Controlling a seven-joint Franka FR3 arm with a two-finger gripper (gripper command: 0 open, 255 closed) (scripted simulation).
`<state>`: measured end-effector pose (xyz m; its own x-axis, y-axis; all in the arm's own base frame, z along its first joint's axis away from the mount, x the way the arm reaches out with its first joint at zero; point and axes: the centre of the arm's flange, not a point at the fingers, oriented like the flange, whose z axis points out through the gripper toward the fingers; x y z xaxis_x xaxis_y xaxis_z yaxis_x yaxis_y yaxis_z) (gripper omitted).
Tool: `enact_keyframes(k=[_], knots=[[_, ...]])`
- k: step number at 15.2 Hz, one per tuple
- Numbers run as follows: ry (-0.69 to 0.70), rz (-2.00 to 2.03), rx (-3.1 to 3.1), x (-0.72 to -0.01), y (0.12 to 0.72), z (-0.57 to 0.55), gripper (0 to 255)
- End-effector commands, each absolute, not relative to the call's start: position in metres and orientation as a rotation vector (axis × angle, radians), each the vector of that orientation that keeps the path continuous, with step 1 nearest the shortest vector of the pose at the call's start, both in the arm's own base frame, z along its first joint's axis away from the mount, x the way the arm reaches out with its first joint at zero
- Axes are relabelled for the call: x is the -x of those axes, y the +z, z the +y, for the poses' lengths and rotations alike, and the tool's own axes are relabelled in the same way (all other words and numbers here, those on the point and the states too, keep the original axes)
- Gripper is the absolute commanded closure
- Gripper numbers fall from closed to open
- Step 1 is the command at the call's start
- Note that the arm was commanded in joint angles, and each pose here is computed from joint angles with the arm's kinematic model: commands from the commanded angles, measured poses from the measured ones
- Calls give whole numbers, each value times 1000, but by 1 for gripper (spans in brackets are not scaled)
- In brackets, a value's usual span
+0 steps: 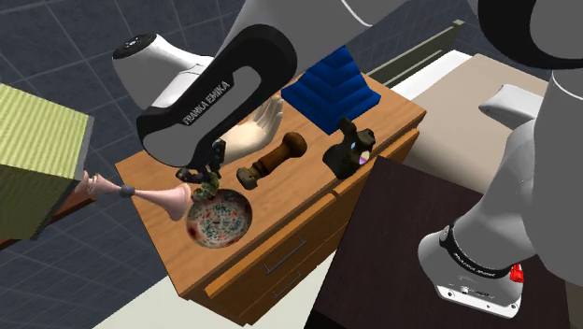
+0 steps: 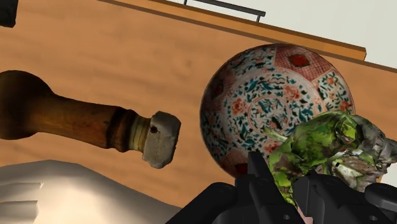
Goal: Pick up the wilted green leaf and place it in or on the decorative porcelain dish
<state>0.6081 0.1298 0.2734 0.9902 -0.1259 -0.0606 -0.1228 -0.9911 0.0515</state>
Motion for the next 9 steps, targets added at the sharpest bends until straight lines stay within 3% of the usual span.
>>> enact_keyframes(k=[1, 9], knots=[[-98, -193, -3087, -609, 263, 129, 255], [-98, -193, -3087, -608, 221, 129, 255]])
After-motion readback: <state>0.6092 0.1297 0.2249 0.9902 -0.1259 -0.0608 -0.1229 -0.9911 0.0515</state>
